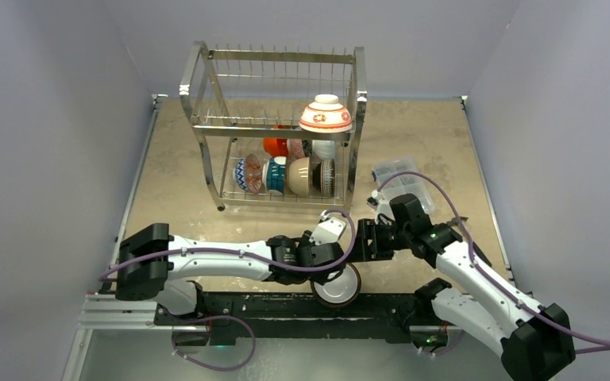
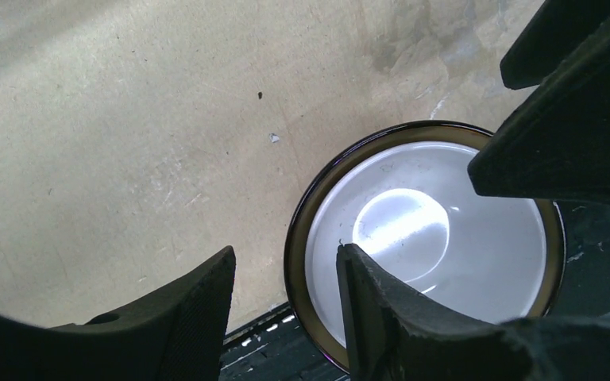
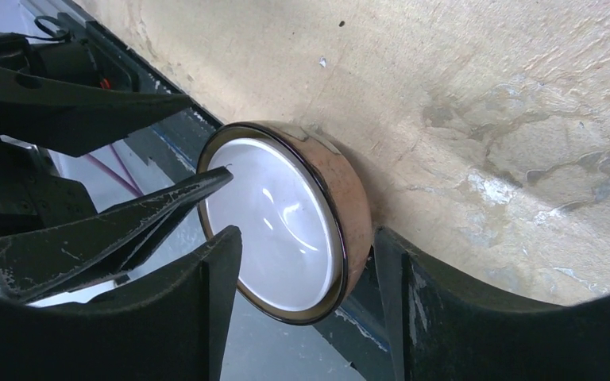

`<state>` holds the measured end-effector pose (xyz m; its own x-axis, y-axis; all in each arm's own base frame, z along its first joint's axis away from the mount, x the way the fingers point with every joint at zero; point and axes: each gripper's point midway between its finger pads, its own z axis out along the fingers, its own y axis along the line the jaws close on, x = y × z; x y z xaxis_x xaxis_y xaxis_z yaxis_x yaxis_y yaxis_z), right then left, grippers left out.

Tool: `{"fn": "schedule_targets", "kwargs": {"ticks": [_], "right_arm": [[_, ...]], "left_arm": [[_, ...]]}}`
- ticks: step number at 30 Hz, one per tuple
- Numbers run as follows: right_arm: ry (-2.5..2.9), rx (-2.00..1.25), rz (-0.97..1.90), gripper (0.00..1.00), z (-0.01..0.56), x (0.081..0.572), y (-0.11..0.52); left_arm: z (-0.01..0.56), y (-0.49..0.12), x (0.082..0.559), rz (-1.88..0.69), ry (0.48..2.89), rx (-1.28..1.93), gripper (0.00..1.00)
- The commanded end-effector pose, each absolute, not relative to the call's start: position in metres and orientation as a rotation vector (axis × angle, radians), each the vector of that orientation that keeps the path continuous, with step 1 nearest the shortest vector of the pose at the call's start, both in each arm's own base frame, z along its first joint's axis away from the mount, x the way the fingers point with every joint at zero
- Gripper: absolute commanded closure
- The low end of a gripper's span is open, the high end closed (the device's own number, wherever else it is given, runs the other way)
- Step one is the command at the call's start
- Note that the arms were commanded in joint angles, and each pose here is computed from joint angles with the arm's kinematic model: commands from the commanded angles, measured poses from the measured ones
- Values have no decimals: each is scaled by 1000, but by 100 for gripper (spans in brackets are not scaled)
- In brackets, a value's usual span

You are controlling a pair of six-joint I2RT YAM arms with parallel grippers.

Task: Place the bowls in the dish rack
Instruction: Pick up the bowl from the center of the board.

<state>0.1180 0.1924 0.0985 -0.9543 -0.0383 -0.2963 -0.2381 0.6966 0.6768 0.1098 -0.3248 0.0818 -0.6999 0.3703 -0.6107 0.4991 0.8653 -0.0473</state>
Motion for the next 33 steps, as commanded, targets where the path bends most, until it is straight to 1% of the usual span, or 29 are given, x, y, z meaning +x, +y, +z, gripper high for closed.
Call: {"fn": "schedule_targets", "kwargs": {"ticks": [1, 5, 6, 9, 10, 12, 15, 17, 18, 24, 27, 29, 33], "right_arm": [[2643, -266, 1134, 34, 98, 116, 196], [2665, -273, 1120, 30, 94, 115, 197], [2670, -278, 1114, 28, 93, 115, 197], [2679, -305, 1094, 24, 94, 113, 201], [2680, -315, 1084, 24, 94, 113, 203], [2687, -333, 1059, 23, 95, 113, 205], [2683, -347, 1019, 24, 97, 117, 206], [2662, -352, 990, 24, 102, 123, 206], [2649, -353, 985, 24, 106, 126, 207], [2550, -390, 1019, 18, 129, 138, 217], [2525, -386, 1046, 18, 135, 141, 222], [2522, -380, 1063, 20, 135, 142, 224], [2498, -374, 1122, 35, 140, 144, 233]], "left_arm": [[81, -327, 115, -217, 2395, 657, 51], [67, -328, 116, -169, 2403, 683, 53], [65, -329, 116, -167, 2404, 691, 55], [62, -332, 115, -173, 2406, 705, 61], [62, -333, 115, -175, 2405, 704, 64], [63, -332, 115, -179, 2406, 692, 75], [67, -328, 118, -166, 2398, 659, 88], [73, -323, 122, -151, 2385, 614, 99], [74, -320, 124, -150, 2382, 593, 100], [77, -309, 138, -243, 2431, 439, 100], [74, -298, 149, -283, 2460, 344, 100], [76, -292, 155, -310, 2463, 281, 100], [86, -285, 163, -341, 2436, 212, 100]]}}
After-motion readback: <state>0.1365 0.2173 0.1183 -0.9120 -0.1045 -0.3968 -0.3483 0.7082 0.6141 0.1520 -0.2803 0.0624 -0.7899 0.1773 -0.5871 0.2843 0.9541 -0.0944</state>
